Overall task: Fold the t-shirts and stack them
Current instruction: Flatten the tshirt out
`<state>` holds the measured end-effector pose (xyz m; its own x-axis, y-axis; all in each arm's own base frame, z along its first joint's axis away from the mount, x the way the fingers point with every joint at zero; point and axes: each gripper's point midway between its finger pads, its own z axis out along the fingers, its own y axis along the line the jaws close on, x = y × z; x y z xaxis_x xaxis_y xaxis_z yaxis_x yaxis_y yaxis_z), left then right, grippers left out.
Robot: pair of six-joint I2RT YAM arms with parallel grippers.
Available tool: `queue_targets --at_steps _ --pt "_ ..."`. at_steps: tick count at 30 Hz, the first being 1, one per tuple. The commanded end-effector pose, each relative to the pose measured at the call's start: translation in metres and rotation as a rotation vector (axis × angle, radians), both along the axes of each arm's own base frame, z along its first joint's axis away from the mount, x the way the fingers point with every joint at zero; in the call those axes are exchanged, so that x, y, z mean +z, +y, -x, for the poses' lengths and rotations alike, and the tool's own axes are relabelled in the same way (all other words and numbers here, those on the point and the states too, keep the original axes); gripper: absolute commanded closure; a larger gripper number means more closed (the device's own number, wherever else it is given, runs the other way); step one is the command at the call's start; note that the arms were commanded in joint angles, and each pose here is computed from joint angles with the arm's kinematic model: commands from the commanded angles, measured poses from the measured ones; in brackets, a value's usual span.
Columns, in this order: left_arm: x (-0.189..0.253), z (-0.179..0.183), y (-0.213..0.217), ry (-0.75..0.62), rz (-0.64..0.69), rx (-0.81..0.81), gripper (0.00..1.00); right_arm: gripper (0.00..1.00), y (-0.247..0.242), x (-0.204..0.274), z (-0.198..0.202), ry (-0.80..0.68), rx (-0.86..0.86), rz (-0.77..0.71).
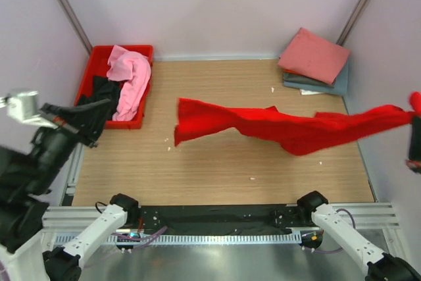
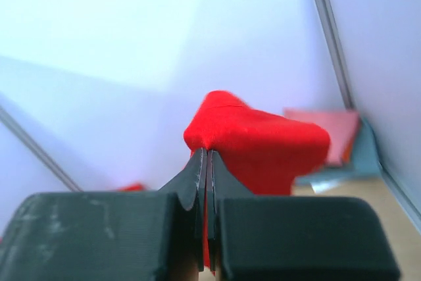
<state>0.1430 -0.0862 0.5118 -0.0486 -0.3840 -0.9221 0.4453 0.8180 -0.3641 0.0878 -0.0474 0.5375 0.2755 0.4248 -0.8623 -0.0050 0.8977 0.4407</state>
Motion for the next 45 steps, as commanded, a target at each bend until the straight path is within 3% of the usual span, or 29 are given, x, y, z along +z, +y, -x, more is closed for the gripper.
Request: queue_targets --at_steps 1,6,10,12,14,15,17,18,21,25,27,28,31,34,37,40,42,45 --pt "0.067 0.050 -0.005 -0.274 -0.037 -0.130 1.00 0.99 -0.001 0.056 0.044 -0.252 0.085 0.037" --pt "0.121 0.087 0.002 -0.434 -0.020 -0.133 1.00 0.99 -0.001 0.096 0.064 -0.333 0.101 0.119" --pt "0.115 0.058 -0.013 -0.354 -0.019 -0.161 0.98 0.99 0.005 0.117 0.053 -0.330 0.101 0.134" --pt "0.077 0.022 -0.028 -0.198 -0.006 -0.188 0.88 0.99 0.017 0.107 0.035 -0.285 0.133 0.137" --pt "0.043 0.002 -0.045 -0.100 0.006 -0.252 0.68 0.99 0.024 0.098 0.025 -0.257 0.149 0.140" --pt "-0.011 -0.019 -0.067 0.039 -0.012 -0.349 0.60 0.99 0.026 0.093 0.024 -0.250 0.158 0.138" --pt "-0.034 -0.027 -0.084 0.059 0.055 -0.432 0.49 0.99 0.043 0.074 0.001 -0.184 0.198 0.152" --pt "-0.071 -0.044 -0.092 0.134 0.075 -0.441 0.48 0.99 0.059 0.061 -0.018 -0.129 0.243 0.160" --pt "-0.114 -0.054 -0.087 0.189 0.078 -0.373 0.47 0.99 0.103 0.030 -0.075 0.022 0.344 0.199" --pt "-0.137 -0.067 -0.079 0.218 0.045 -0.294 0.46 0.99 0.166 0.024 -0.142 0.087 0.510 0.205" --pt "-0.151 -0.077 -0.073 0.265 0.014 -0.243 0.50 0.98 0.185 0.055 -0.150 0.025 0.583 0.189" --pt "-0.154 -0.079 -0.071 0.275 0.006 -0.228 0.51 0.99 0.206 0.049 -0.175 0.068 0.627 0.190" --pt "-0.160 -0.077 -0.070 0.286 -0.003 -0.221 0.51 0.98 0.240 0.102 -0.161 -0.064 0.805 0.151" --pt "-0.160 -0.075 -0.063 0.267 -0.013 -0.188 0.49 0.99 0.245 0.154 -0.108 -0.264 0.941 0.103" --pt "-0.161 -0.072 -0.057 0.271 -0.033 -0.162 0.48 0.98 0.225 0.152 -0.106 -0.257 0.842 0.094" --pt "-0.161 -0.068 -0.055 0.282 -0.041 -0.162 0.46 0.99 0.193 0.116 -0.121 -0.157 0.647 0.102" --pt "-0.167 -0.067 -0.058 0.301 -0.044 -0.179 0.42 0.99 0.172 0.076 -0.134 -0.051 0.521 0.096" --pt "-0.194 -0.070 -0.061 0.364 -0.059 -0.189 0.36 0.99 0.168 0.004 -0.147 0.106 0.473 0.103"
